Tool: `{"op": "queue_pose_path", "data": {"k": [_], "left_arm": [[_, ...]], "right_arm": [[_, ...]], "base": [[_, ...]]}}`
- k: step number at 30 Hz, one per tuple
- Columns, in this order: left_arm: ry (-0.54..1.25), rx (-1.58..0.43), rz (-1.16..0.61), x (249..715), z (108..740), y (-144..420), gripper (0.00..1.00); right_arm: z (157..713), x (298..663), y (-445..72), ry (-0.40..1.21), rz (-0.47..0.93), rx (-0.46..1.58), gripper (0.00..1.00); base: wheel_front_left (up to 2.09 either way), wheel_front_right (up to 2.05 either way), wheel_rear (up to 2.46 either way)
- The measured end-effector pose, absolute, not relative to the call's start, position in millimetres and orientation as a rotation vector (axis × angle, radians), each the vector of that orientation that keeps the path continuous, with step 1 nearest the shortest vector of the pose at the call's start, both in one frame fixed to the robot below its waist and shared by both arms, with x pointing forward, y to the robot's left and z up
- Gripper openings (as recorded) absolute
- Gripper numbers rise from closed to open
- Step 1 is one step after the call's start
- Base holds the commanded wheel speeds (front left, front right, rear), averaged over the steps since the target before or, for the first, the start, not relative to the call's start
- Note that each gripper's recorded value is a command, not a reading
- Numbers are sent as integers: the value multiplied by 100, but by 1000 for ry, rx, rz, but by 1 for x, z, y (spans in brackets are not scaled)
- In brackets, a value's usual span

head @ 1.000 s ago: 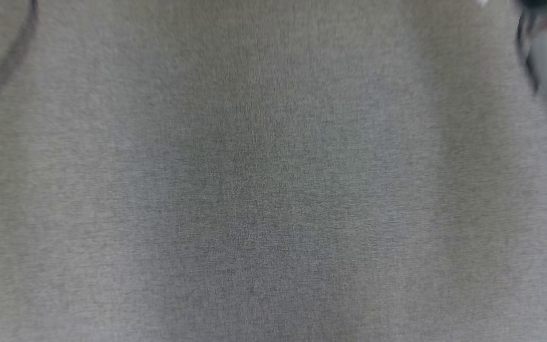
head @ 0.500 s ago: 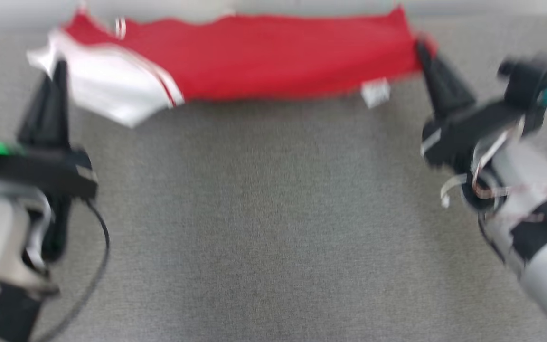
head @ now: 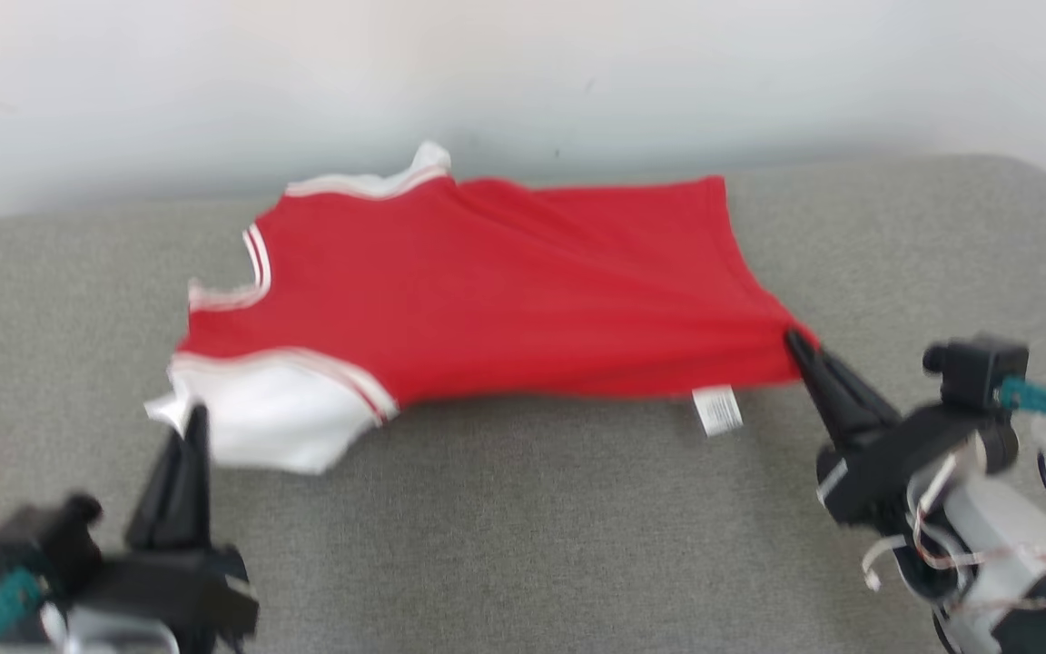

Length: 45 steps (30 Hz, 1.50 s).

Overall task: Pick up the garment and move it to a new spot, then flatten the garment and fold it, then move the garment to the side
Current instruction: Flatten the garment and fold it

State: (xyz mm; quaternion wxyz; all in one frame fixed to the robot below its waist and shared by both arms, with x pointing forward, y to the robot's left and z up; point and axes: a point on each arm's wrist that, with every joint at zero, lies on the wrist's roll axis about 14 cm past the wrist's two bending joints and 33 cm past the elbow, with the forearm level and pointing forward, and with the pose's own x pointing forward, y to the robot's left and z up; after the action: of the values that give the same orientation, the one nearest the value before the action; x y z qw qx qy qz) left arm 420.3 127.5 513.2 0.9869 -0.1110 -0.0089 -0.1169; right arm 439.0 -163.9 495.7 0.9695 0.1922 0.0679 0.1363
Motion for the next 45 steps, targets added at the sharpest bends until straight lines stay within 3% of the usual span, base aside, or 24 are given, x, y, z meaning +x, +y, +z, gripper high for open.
{"op": "queue_pose_path", "data": {"k": [12, 23, 34, 45], "left_arm": [[75, -279, -142, 350, 489, 132, 0], [192, -318, -45, 308, 457, 149, 0], [338, -350, -36, 300, 411, 144, 0], [223, -338, -65, 328, 439, 148, 0]], "right_arm": [[479, 383, -174, 204, 238, 408, 0], [442, 342, -168, 371, 207, 432, 0], [418, 330, -163, 499, 169, 413, 0], [437, 343, -166, 438, 157, 425, 0]], "base": [[0, 0, 0], [0, 0, 0], [0, 0, 0], [0, 0, 0]]}}
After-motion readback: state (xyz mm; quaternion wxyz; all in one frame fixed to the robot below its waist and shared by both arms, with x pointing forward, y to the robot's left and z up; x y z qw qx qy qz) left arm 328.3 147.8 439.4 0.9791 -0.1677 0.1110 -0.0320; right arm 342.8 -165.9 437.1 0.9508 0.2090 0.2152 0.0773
